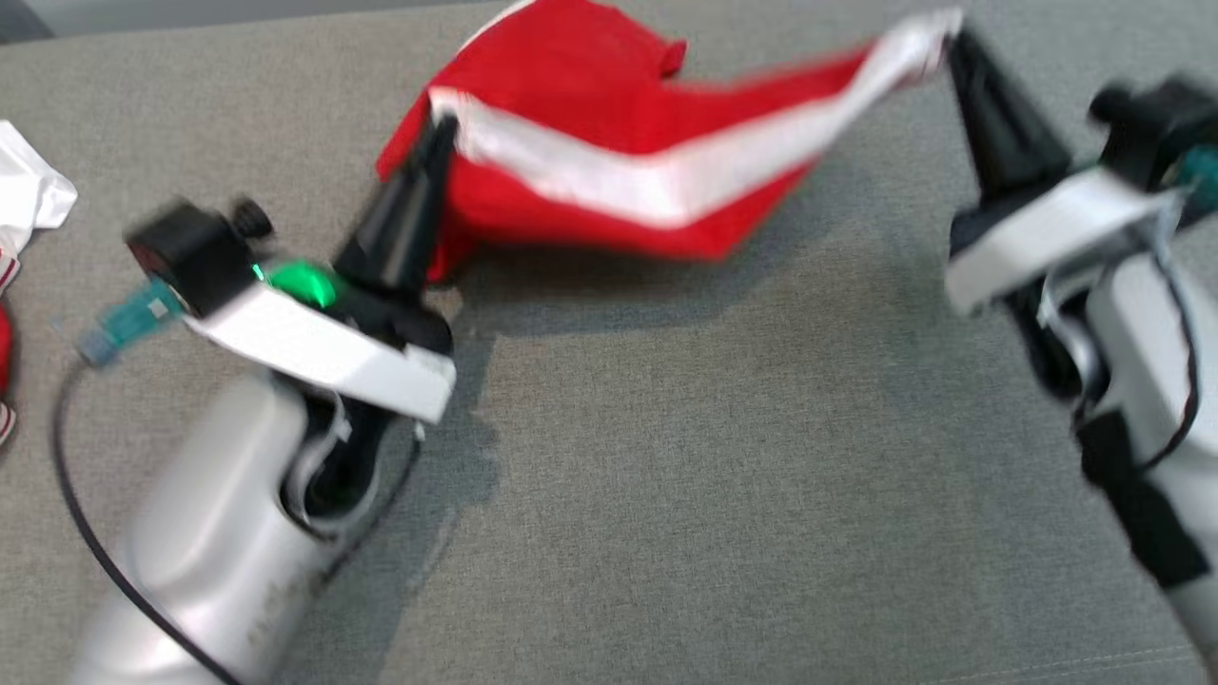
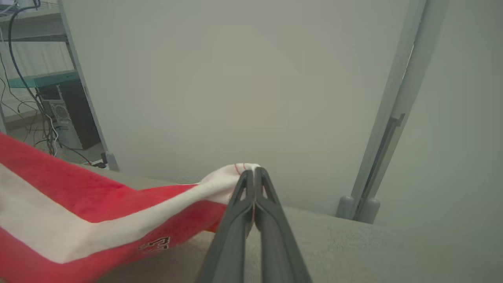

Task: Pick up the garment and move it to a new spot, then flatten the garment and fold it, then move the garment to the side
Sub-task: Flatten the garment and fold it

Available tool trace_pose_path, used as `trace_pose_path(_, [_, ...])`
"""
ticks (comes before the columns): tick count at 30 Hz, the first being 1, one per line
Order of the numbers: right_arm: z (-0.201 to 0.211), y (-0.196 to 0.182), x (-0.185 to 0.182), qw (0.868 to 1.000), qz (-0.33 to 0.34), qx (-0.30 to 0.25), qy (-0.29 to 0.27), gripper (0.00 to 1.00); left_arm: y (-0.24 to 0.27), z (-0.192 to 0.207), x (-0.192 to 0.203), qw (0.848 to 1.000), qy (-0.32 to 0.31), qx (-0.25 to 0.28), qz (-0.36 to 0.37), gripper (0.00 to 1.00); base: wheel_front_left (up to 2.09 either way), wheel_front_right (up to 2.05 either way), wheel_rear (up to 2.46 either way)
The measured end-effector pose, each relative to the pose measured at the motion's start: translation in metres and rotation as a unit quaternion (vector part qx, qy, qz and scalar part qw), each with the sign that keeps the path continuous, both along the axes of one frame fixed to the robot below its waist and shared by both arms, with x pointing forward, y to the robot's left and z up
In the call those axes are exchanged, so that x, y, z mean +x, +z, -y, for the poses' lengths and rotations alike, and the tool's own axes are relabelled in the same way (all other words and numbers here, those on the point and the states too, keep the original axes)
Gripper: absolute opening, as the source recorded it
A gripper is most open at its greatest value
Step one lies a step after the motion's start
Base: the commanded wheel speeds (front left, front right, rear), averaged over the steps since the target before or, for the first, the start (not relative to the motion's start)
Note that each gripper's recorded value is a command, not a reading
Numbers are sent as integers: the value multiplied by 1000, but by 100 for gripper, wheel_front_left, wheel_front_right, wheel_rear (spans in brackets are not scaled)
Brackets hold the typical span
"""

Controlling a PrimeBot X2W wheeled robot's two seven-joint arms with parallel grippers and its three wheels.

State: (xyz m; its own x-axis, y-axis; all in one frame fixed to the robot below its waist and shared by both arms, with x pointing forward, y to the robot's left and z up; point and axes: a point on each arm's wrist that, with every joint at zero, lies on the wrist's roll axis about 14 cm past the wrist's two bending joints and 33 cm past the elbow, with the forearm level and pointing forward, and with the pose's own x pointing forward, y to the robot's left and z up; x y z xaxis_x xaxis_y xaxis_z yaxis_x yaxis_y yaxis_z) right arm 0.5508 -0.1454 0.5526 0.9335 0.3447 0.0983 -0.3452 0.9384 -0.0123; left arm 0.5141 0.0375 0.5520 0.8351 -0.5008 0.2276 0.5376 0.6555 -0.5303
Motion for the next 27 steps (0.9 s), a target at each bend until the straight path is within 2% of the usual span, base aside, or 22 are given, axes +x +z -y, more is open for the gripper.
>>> trace_pose_path(4, [7,-75,-36,995,-93,15,-18,0,-65,5,-33,996,-7,25,-80,0,0,0,0])
trace_pose_path(8, [26,-107,-66,989,-136,33,-48,0,-92,9,-69,992,-30,47,-115,0,0,0,0])
trace_pose_path(15, [28,-119,-106,985,-149,56,-62,0,-117,-6,-112,984,-37,85,-150,0,0,0,0])
trace_pose_path(25, [30,-115,-137,985,-142,71,-72,0,-143,-21,-125,975,-10,85,-204,0,0,0,0])
trace_pose_path(26, [31,-114,-138,985,-141,71,-74,0,-146,-21,-126,974,-12,86,-210,3,0,0,0])
trace_pose_path(27, [32,-113,-139,985,-139,72,-76,0,-149,-19,-129,972,-17,88,-216,15,0,0,0])
